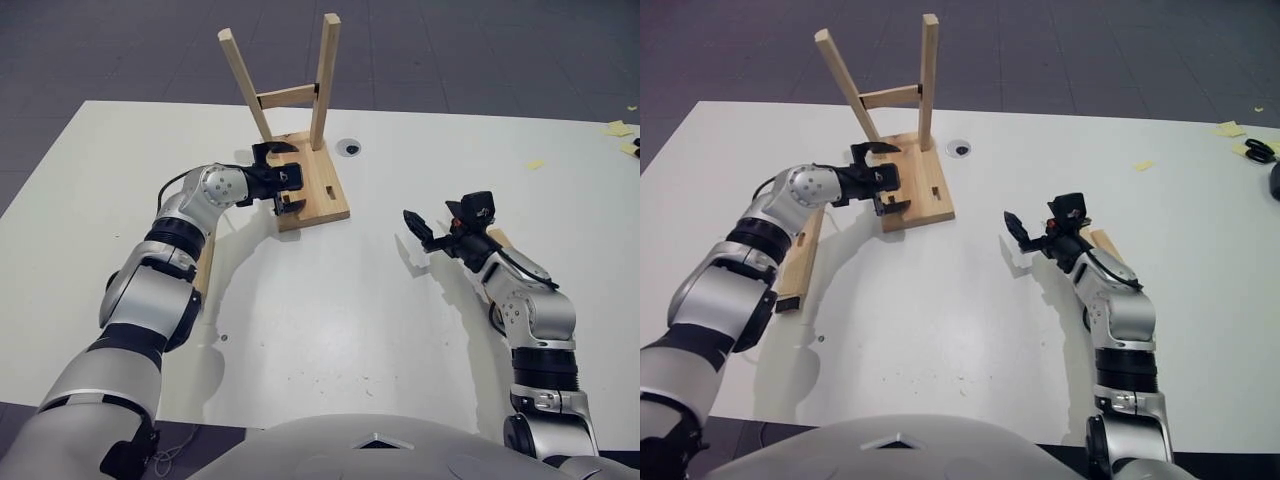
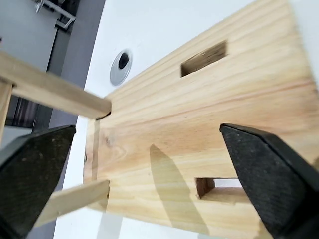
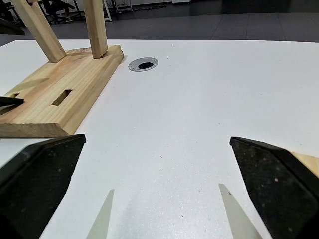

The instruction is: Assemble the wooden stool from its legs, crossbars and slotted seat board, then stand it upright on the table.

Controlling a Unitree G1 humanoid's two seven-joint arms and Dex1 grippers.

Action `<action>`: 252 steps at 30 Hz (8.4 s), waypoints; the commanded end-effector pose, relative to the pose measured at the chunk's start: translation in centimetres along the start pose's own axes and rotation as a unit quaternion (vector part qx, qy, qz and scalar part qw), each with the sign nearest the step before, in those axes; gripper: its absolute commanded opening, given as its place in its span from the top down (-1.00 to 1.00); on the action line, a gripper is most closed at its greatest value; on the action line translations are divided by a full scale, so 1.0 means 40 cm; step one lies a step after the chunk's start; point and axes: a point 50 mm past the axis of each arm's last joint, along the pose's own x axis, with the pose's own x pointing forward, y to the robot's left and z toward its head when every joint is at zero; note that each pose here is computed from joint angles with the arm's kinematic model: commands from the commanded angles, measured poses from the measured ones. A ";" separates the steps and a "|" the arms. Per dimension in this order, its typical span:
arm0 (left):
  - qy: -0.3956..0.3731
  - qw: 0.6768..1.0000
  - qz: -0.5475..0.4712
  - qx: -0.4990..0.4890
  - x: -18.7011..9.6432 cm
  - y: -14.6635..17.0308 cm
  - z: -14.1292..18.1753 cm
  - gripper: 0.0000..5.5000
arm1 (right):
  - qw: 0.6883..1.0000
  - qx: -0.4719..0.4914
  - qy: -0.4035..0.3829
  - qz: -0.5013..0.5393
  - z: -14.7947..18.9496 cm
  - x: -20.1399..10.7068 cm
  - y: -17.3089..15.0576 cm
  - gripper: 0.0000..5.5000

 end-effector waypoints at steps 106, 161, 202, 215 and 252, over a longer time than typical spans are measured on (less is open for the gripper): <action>0.062 0.744 0.554 -0.369 -0.400 0.088 -0.093 -0.96 | 0.982 -0.071 -0.126 -0.118 0.047 -0.023 -0.033 -0.96; 0.005 0.755 0.528 -0.388 -0.394 0.028 -0.019 -0.96 | 0.981 -0.022 0.157 -0.110 -0.138 -0.303 -0.276 -0.85; -0.286 0.710 0.428 -0.480 -0.410 0.253 0.178 -0.96 | 0.903 -0.211 -0.356 -0.112 0.346 -0.052 0.035 0.52; -0.369 0.715 0.109 -0.584 -0.248 0.146 0.307 -0.96 | 0.922 -0.196 -0.322 0.085 0.266 0.002 0.227 0.52; -0.351 0.677 0.099 -0.639 -0.209 0.116 0.336 0.51 | 0.924 -0.213 -0.293 0.126 0.211 0.015 0.298 0.52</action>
